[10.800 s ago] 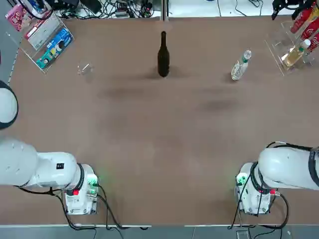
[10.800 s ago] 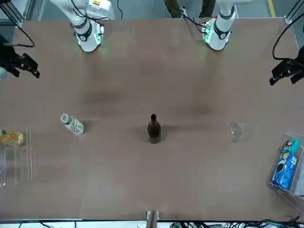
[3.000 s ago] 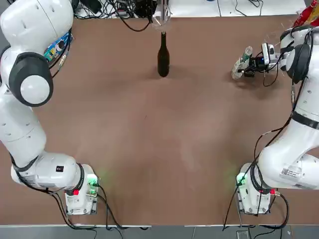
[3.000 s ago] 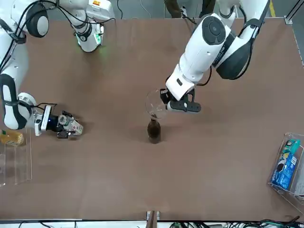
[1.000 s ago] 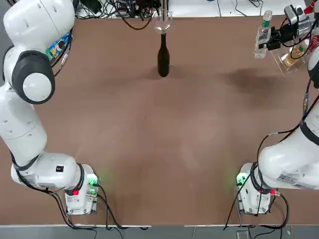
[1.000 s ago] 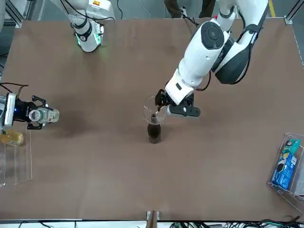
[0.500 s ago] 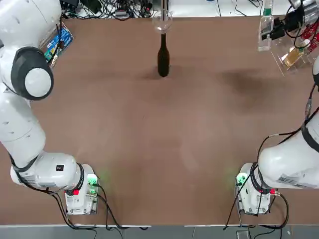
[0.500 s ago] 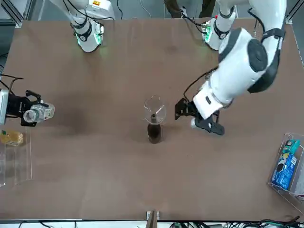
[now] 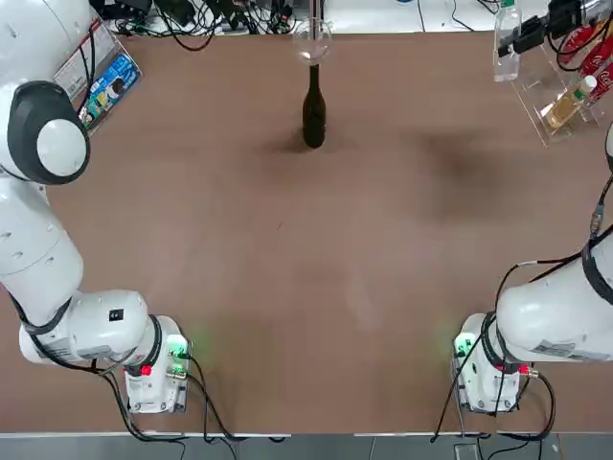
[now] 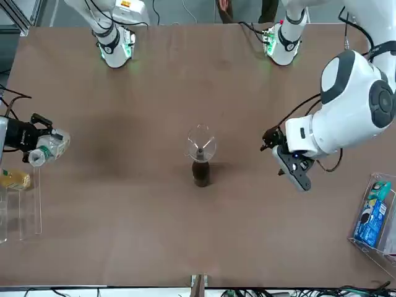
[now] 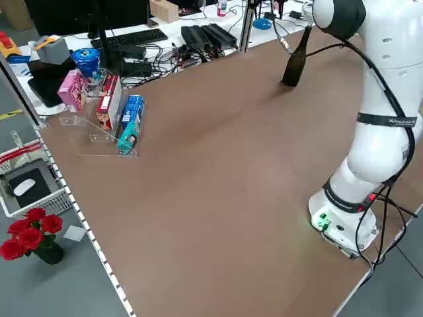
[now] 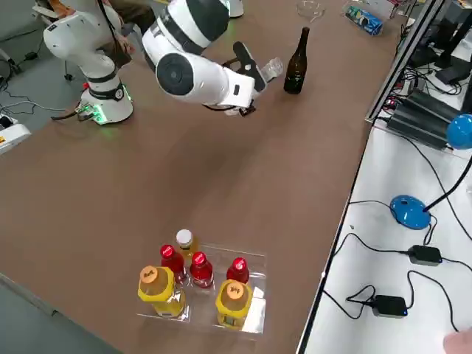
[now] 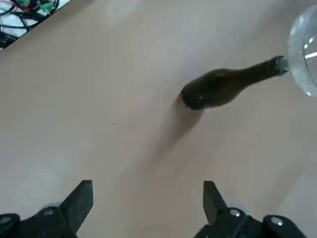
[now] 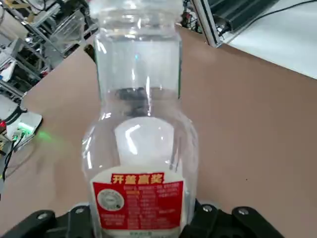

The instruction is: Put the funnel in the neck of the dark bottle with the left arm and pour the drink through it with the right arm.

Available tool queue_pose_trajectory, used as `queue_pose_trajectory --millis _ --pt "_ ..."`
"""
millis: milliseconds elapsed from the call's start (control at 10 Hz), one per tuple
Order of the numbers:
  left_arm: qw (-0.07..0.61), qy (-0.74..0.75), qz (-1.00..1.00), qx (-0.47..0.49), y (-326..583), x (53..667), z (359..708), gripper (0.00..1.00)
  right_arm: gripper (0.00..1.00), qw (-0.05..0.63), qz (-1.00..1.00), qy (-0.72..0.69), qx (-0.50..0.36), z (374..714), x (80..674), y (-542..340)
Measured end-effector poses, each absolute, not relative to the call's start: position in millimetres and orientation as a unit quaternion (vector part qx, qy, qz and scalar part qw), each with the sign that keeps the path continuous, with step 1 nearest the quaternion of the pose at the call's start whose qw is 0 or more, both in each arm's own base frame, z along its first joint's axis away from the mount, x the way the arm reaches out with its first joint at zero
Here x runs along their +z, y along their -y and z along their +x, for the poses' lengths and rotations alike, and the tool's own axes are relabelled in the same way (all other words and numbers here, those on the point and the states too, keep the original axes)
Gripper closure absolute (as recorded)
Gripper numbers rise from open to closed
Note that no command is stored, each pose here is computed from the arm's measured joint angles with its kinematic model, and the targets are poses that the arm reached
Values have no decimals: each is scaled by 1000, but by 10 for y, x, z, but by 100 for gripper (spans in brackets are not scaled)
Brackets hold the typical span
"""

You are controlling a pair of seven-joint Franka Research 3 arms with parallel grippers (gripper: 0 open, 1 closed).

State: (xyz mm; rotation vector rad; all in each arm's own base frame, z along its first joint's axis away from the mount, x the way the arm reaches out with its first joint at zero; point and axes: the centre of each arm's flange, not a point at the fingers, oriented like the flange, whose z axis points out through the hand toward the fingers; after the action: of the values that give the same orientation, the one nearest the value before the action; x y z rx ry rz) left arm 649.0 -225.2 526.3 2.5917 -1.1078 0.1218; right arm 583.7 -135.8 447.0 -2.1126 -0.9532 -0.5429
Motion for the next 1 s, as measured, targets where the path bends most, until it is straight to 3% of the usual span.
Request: queue_pose_trajectory --millis 200,500,1000 --pt "192 412 890 33 2465 5173 6400 4 43 353 -843 353 -201 5919 4707 1010" --pt "347 490 797 60 2600 4823 6455 1 43 327 -866 333 -182 5953 5042 478" --pt "423 578 681 151 2847 4338 6585 0 43 287 -901 296 -135 5824 5345 145"
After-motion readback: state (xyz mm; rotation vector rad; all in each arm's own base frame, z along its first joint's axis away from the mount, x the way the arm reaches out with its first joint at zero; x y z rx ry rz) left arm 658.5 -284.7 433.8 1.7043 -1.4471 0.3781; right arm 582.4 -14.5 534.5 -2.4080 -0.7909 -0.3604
